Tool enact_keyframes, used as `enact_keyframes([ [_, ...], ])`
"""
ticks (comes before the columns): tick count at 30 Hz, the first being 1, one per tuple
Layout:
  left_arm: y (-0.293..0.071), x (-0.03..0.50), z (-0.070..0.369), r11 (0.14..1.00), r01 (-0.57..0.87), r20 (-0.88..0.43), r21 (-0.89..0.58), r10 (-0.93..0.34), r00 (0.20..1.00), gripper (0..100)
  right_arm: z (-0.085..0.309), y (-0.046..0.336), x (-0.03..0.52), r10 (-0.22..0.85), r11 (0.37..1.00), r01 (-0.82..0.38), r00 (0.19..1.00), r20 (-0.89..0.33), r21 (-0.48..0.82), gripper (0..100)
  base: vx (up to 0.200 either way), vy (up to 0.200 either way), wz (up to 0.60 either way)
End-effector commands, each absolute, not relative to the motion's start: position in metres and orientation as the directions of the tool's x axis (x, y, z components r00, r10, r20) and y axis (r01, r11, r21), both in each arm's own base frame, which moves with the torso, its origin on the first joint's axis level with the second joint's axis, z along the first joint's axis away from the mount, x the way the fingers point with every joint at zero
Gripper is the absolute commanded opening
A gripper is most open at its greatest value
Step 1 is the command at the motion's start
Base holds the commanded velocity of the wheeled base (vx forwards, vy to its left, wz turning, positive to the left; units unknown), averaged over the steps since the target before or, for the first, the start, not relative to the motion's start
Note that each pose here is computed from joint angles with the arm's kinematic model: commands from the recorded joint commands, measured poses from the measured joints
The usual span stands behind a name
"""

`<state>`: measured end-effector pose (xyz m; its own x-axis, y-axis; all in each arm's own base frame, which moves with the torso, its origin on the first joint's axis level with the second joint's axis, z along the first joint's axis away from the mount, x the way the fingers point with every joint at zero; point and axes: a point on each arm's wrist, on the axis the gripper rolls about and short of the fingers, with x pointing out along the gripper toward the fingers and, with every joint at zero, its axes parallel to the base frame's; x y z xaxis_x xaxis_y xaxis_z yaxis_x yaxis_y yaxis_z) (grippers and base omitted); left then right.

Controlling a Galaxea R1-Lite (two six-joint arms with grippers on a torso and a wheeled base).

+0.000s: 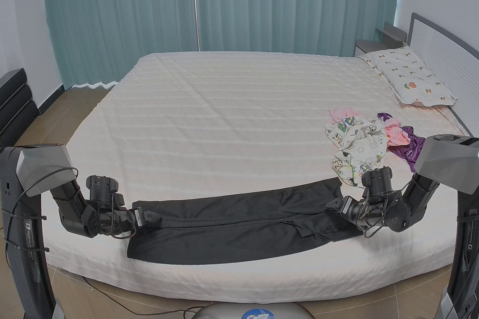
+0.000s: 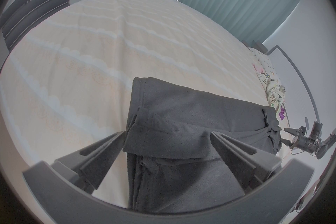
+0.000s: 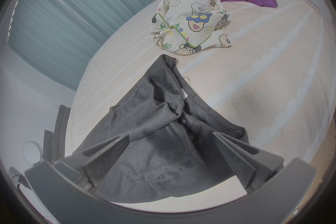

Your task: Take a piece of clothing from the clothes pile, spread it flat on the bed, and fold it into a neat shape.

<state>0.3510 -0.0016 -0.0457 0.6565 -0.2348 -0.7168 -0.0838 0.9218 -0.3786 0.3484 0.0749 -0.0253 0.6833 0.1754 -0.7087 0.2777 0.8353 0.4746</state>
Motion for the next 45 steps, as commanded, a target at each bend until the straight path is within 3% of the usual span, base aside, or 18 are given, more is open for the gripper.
enact_keyframes([
  [1,-0.004,0.348,-0.054,0.924,-0.085,-0.727,-0.373,-0.234,0.646,0,-0.026,0.075,0.348,0.177,0.835,0.278,0.682,-0.710,0.475,100,0.000,0.000,0.00],
  [9,-0.006,0.335,-0.055,0.926,-0.093,-0.744,-0.365,-0.231,0.627,0,-0.025,0.074,0.348,0.176,0.834,0.279,0.683,-0.709,0.476,100,0.000,0.000,0.00],
  [16,-0.002,0.336,-0.041,0.923,-0.097,-0.720,-0.373,-0.222,0.657,0,-0.023,0.074,0.347,0.175,0.832,0.280,0.685,-0.707,0.478,100,0.000,0.000,0.00],
  [45,0.050,0.336,-0.010,0.907,-0.191,-0.671,-0.376,-0.125,0.731,0,-0.023,0.073,0.347,0.174,0.832,0.282,0.685,-0.708,0.478,100,0.000,0.000,0.00],
])
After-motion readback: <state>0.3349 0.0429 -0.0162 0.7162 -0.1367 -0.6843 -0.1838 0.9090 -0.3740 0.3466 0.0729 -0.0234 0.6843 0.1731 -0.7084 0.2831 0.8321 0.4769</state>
